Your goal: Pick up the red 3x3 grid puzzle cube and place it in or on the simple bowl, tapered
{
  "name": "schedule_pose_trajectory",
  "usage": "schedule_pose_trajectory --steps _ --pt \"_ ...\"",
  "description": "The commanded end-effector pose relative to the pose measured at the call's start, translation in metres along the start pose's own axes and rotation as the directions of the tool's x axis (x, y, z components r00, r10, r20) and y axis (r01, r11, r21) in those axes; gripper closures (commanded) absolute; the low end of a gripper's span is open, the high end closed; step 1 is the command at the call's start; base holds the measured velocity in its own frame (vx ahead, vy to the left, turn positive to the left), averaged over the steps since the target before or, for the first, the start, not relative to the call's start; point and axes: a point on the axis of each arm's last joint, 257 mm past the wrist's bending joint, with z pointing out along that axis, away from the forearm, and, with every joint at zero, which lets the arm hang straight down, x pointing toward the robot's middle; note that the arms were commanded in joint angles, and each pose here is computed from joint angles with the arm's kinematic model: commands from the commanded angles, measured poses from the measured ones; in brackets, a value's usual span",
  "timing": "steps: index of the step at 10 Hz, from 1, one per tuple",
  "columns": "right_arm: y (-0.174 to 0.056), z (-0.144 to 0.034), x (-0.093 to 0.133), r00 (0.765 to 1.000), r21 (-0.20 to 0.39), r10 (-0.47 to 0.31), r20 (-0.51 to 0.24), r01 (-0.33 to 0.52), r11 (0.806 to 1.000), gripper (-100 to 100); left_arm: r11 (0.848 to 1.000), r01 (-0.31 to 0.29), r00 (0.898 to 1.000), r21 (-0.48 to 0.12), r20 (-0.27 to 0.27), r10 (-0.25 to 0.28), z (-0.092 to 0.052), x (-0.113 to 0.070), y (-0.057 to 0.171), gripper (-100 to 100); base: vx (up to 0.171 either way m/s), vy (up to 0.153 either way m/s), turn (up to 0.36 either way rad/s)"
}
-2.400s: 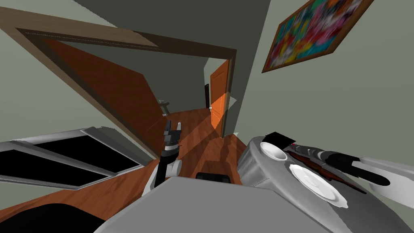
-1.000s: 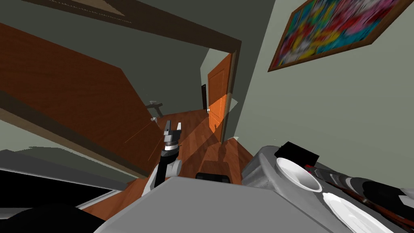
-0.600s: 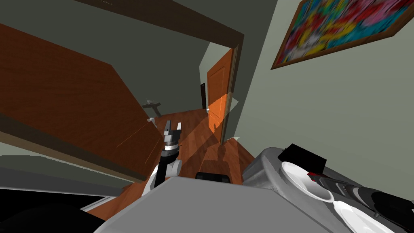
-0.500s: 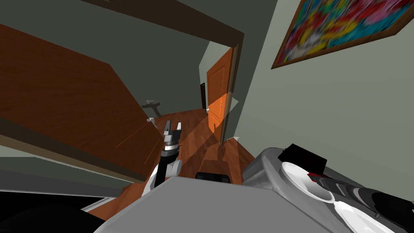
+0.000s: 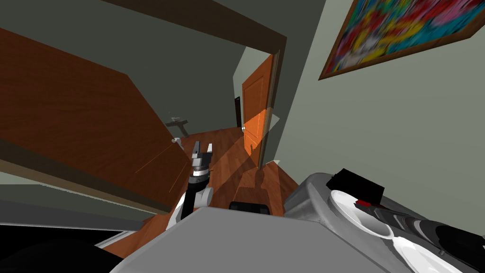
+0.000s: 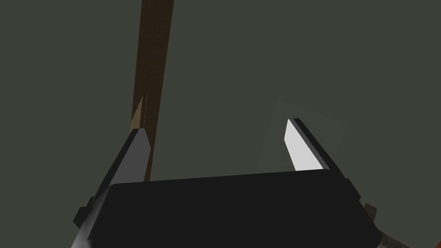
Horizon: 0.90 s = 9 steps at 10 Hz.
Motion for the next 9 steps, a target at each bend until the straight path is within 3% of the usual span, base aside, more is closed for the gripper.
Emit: schedule_pose_trajectory --steps 1,2,9 --pt "0.000 0.000 0.000 1.000 0.000 0.000 0.000 0.000 1.000 0 1.000 0.000 1.000 0.000 0.000 0.000 0.000 0.000 0.000 0 0.000 0.000 0.000" --pt "-0.001 -0.006 -0.013 1.000 -0.004 -0.006 0.005 0.006 1.000 -100 1.000 0.000 1.000 0.000 0.000 0.000 0.000 0.000 0.000 0 -0.007 0.006 -0.073" --pt "-0.002 -0.026 -0.056 0.999 -0.020 -0.029 0.016 0.029 0.999 -100 1.000 0.000 1.000 0.000 0.000 0.000 0.000 0.000 0.000 0 -0.014 0.010 -0.054"
